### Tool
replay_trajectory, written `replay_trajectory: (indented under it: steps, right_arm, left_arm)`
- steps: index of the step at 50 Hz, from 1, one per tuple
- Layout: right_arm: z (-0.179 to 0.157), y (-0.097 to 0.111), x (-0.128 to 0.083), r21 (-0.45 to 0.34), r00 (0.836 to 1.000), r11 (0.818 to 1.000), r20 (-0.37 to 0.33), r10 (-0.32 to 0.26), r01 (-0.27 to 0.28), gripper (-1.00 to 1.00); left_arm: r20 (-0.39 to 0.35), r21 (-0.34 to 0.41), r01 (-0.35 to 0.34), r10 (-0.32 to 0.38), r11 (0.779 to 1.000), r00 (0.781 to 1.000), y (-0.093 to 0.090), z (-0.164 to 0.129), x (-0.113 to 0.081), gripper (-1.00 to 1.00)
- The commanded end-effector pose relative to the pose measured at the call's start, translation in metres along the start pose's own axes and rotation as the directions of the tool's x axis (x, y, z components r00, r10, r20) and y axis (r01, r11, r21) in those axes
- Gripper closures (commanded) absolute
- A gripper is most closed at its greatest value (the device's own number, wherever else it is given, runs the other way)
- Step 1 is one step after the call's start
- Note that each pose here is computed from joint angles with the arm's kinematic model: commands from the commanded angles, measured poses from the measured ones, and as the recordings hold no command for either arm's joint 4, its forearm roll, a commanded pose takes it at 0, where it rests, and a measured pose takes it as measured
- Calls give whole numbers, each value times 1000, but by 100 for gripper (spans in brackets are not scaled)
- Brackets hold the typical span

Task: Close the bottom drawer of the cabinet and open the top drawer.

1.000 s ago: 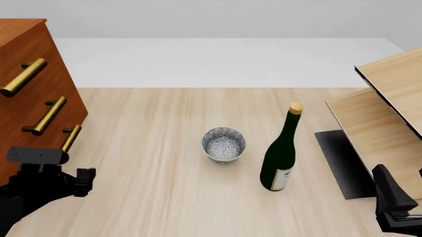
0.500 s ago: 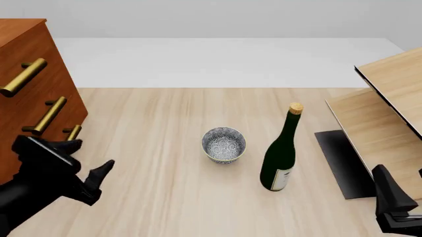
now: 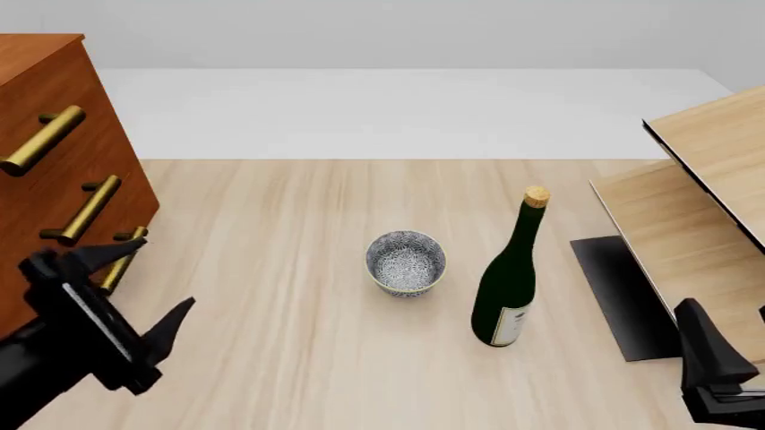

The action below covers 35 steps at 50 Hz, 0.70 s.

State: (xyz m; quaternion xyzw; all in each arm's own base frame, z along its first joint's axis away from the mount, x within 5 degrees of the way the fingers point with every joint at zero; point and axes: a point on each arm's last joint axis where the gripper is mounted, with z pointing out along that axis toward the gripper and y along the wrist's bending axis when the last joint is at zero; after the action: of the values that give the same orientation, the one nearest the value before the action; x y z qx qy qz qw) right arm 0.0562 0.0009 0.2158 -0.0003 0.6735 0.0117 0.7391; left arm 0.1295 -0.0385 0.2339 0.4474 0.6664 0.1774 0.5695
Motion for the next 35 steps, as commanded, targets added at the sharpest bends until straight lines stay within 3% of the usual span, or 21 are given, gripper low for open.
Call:
replay_trajectory:
  steps: [1, 5, 12, 15, 22, 26, 27, 32, 33, 35]
  right_arm:
    - [0, 0, 0, -2, 1000, 1000, 2, 0, 0, -100]
    - [0, 0, -1, -3, 1000, 1000, 4, -1, 1, -100]
    - [0, 0, -1, 0, 1000, 1000, 7, -1, 1, -100]
    - [0, 0, -1, -1, 1000, 1000, 8, -2, 2, -100]
    - [0, 0, -1, -3, 1000, 1000, 8, -3, 3, -100]
    - [0, 0, -2, -3, 1000, 1000, 9, -4, 4, -100]
    - [0, 0, -1, -3, 1000, 1000, 9, -5, 5, -100]
    - [0, 0, -1, -2, 1000, 1000, 9, -4, 4, -100]
    - [0, 0, -2, -2, 1000, 1000, 9, -4, 4, -100]
    - [0, 0, -2, 0, 1000, 1000, 12, -3, 3, -100]
  left_arm:
    - [-3, -95, -205, 206, 974, 979, 15, -17, -5, -100]
    - [-14, -124, -260, 260, 958, 966, 19, -20, -5, -100]
    - [-14, -124, -290, 290, 949, 957, 23, -16, -8, -100]
    - [-23, -154, -323, 323, 934, 946, 23, -16, -7, -100]
    - [-37, -194, -329, 328, 924, 944, 35, -15, -12, -100]
    - [-56, -231, -344, 340, 910, 939, 41, -15, -11, -100]
    - [-75, -252, -363, 356, 897, 931, 42, -15, -9, -100]
    - [-86, -265, -367, 357, 892, 930, 49, -13, -11, -100]
    - [-98, -282, -385, 373, 879, 923, 48, -14, -9, -100]
    - [-100, -279, -381, 368, 882, 925, 51, -12, -10, -100]
